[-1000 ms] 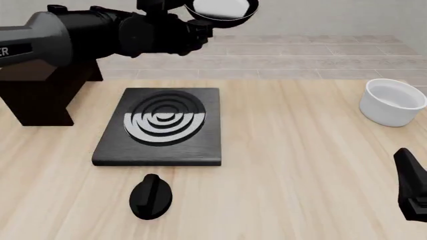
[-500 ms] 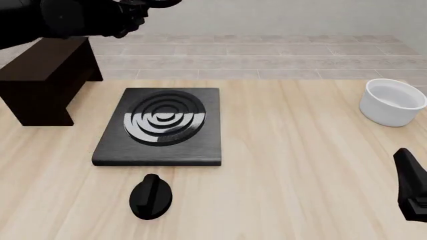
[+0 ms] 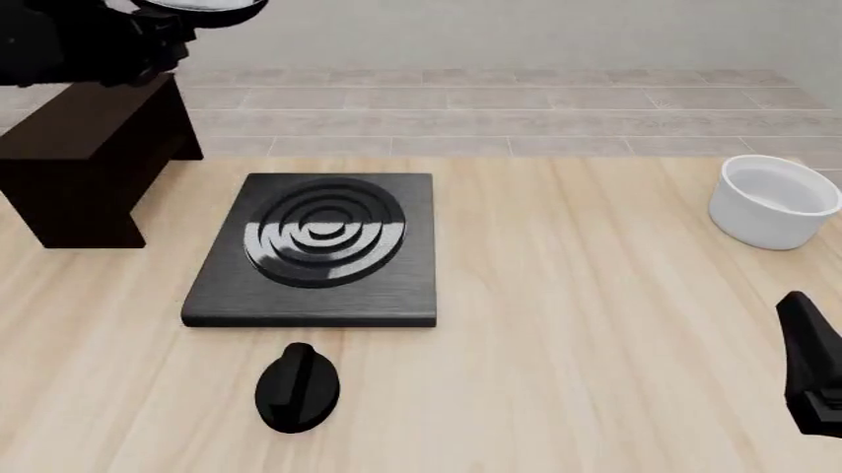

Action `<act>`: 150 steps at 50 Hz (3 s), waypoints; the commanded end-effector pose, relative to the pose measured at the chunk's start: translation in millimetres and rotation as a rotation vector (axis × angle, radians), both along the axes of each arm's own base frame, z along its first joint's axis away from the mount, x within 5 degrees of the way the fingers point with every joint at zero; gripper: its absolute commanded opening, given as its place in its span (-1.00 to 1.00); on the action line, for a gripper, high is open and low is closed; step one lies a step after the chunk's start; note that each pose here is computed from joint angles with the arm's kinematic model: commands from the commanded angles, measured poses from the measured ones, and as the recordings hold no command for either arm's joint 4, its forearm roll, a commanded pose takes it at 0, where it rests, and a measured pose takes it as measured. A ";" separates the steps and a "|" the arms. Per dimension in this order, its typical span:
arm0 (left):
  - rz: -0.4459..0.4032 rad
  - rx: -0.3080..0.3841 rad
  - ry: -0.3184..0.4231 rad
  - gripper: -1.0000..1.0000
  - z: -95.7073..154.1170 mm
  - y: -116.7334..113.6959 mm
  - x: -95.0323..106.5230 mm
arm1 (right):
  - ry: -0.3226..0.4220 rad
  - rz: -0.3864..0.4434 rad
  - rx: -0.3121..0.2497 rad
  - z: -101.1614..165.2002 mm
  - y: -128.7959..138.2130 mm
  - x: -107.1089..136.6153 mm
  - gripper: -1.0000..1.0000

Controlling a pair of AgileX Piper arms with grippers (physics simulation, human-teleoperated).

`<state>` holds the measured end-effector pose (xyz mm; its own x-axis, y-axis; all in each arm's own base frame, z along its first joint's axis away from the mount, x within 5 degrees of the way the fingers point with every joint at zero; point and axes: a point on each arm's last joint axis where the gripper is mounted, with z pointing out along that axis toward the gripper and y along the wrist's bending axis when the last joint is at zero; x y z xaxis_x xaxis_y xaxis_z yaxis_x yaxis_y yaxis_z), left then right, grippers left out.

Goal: Put the frying pan on top of the cabinet.

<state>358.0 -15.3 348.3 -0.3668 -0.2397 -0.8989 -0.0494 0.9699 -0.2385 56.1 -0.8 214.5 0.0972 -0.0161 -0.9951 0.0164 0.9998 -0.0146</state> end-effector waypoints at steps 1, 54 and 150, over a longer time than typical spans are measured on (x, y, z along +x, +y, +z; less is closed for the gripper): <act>0.075 0.036 -0.033 -1.00 12.8 29.8 -13.2 | 0.000 0.002 -0.003 0.0 0.1 0.0 1.00; 0.274 -0.113 0.006 -1.00 -1.5 72.6 -47.5 | 0.002 0.003 -0.007 -0.2 0.2 0.0 1.00; 0.350 -0.144 0.101 -1.00 -76.9 100.9 -12.8 | 0.006 0.003 -0.005 -0.7 0.2 0.1 1.00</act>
